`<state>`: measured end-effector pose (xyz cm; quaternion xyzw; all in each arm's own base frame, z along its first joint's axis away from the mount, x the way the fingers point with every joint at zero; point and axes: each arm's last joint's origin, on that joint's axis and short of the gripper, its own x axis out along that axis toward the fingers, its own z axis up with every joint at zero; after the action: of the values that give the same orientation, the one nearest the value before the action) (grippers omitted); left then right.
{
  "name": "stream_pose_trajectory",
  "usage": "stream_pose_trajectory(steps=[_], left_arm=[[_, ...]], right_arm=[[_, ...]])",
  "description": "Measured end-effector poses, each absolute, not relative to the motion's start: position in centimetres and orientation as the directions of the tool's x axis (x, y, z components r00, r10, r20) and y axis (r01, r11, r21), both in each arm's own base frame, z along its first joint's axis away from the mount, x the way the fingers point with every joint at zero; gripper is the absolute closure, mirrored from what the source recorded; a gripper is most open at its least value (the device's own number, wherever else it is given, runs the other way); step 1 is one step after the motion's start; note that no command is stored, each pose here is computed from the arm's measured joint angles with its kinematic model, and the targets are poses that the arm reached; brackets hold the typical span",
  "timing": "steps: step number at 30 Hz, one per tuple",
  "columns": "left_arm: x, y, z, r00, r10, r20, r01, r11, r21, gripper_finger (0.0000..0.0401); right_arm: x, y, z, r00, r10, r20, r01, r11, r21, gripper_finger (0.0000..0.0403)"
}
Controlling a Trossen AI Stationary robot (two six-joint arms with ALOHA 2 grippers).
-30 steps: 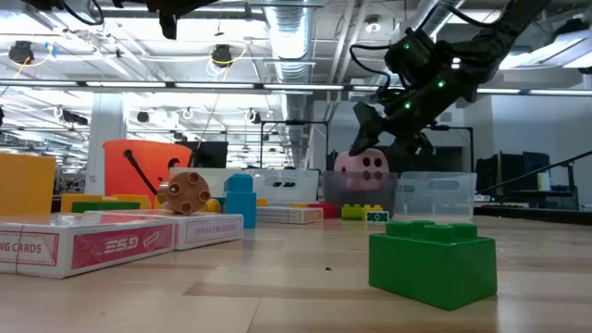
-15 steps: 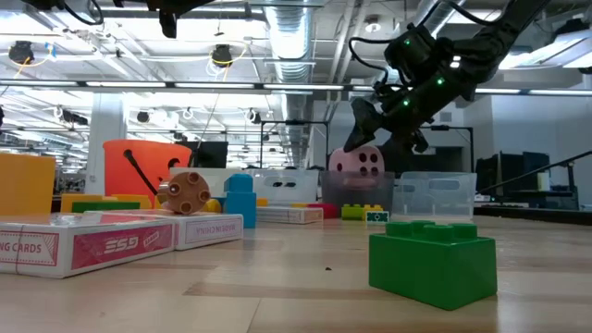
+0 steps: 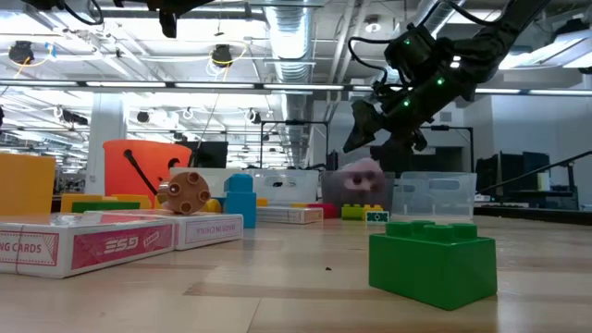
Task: Pick & Place Toys
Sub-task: Put the pink dice into the black bin, then put the orange deck of cards into the right transparent bin
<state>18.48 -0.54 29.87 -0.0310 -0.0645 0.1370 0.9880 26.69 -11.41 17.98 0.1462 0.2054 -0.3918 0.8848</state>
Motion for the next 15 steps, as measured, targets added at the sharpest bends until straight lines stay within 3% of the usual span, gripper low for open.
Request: stream_pose_trajectory(steps=[10,15], left_arm=[[18.5,-0.5,29.9,0.954,0.275,0.123,-0.266,0.96,-0.08,0.0401],[18.5,-0.5,29.9,0.954,0.275,0.123,-0.267,0.961,-0.08,0.0401]], right_arm=[[27.1,-10.6,18.2,0.636,-0.621,-0.459,0.732,0.673,0.104,0.0005],[27.6,-7.7,20.6,0.764,-0.513,-0.392,0.557,0.83,-0.001,0.0005]])
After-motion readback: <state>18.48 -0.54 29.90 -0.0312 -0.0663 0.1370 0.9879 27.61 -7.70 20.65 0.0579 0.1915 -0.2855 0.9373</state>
